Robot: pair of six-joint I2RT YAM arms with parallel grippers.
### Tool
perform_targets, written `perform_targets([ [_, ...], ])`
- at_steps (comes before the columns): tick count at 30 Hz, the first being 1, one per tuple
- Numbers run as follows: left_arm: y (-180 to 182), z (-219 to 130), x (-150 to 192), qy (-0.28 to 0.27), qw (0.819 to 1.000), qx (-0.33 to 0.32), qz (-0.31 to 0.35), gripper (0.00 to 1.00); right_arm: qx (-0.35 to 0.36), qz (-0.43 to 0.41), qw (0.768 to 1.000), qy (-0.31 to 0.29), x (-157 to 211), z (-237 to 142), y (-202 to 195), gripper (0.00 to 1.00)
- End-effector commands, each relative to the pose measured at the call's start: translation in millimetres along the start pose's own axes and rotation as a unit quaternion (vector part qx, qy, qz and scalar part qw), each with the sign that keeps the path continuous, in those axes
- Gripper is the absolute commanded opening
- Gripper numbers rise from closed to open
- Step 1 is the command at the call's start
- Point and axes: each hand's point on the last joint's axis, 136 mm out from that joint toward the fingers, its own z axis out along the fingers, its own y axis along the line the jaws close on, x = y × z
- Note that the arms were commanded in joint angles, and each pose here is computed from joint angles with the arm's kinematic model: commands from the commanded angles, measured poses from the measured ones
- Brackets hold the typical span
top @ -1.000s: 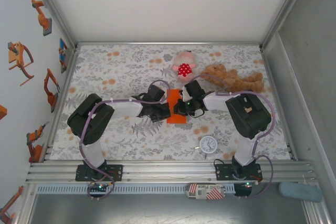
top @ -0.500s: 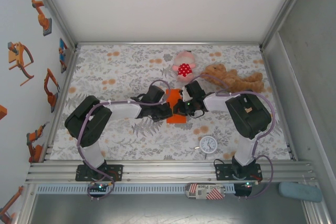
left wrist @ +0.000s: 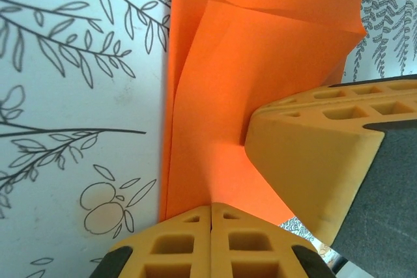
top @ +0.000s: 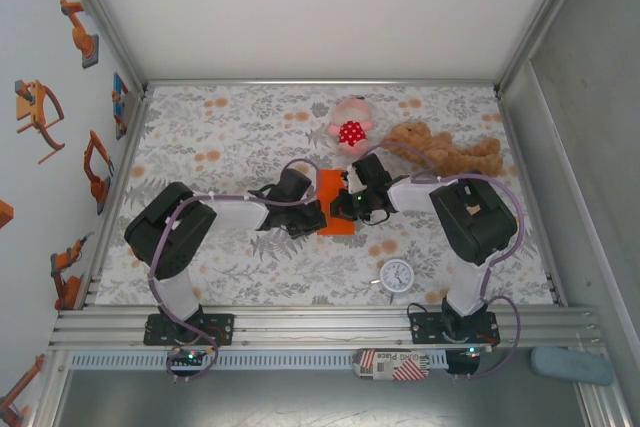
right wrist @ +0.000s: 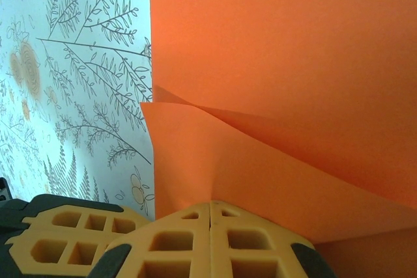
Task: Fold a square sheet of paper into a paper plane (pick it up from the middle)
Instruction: Fold the triangle a second time at the center of the table.
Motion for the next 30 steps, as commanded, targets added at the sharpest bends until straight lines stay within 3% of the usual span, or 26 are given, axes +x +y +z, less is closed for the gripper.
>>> perform_targets([
  [1,56.8,5.9,28.7,0.034,0.994,-0.089,-0.046,0.0,0.05,0.007,0.998,-0.022,-10.2,-11.3,-33.1,0.0],
  [12,72.3,6.9,38.7,0.037,0.992,-0.097,-0.066,0.0,0.079,0.059,0.991,-0.094,-53.3,-41.0,-83.5,0.0],
  [18,58.8,5.5,31.0,0.035,0.994,-0.088,-0.051,0.0,0.032,0.05,0.99,-0.128,-65.6,-72.2,-40.4,0.0],
  [22,53.0,6.8,27.5,0.032,0.995,-0.081,-0.047,0.0,0.027,0.039,0.988,-0.144,-54.3,-91.1,-18.4,0.0],
  [30,44.4,6.6,25.2,0.032,0.996,-0.069,-0.043,0.0,0.004,0.018,0.998,-0.056,-7.6,-44.7,11.7,0.0],
])
